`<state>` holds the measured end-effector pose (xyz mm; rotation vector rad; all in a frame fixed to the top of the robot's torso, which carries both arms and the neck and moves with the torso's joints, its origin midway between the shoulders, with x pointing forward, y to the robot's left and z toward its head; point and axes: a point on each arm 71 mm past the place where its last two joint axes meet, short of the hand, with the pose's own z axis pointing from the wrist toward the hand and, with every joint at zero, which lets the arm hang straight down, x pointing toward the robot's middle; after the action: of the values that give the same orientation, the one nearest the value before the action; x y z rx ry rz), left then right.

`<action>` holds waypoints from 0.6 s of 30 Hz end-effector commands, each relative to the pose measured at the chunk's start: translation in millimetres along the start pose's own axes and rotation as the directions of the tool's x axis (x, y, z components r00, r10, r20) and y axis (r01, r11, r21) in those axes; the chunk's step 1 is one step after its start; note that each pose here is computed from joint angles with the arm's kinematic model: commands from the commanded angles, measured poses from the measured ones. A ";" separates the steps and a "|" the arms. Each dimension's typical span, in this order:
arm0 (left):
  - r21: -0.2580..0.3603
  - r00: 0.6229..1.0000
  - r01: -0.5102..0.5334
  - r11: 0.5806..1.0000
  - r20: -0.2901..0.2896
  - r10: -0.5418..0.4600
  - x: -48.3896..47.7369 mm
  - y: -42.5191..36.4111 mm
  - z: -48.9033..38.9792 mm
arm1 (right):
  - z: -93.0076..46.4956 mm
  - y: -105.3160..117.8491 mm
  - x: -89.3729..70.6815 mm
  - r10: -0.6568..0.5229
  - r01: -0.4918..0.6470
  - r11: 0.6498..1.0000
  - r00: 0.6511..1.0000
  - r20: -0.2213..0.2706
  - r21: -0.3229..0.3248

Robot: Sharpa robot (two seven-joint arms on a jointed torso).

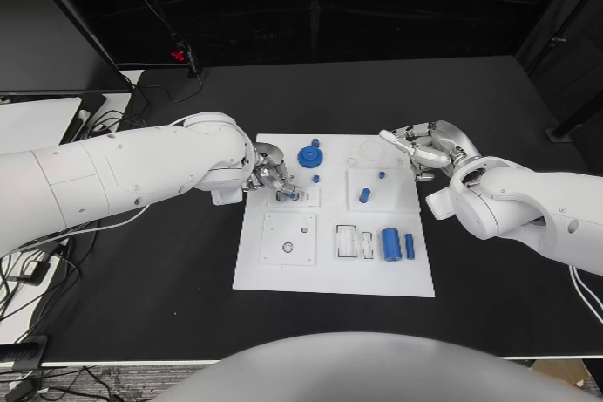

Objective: Assemble the parts on the task board

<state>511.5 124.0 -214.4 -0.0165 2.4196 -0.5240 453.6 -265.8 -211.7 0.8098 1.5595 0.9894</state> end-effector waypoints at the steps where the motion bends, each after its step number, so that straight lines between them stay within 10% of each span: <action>1: -0.012 1.000 -0.010 1.000 0.012 0.010 -0.6 -0.6 0.7 | -0.1 2.2 1.2 0.002 -0.002 1.000 1.000 -0.006 -0.016; 18: -0.039 1.000 -0.014 0.999 0.001 0.014 1.2 0.2 4.3 | 0.2 2.7 1.9 0.001 -0.001 1.000 1.000 -0.002 -0.016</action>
<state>513.2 120.2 -215.9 -0.0144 2.4185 -0.5126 453.6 -264.6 -211.6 0.8076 1.5584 0.9928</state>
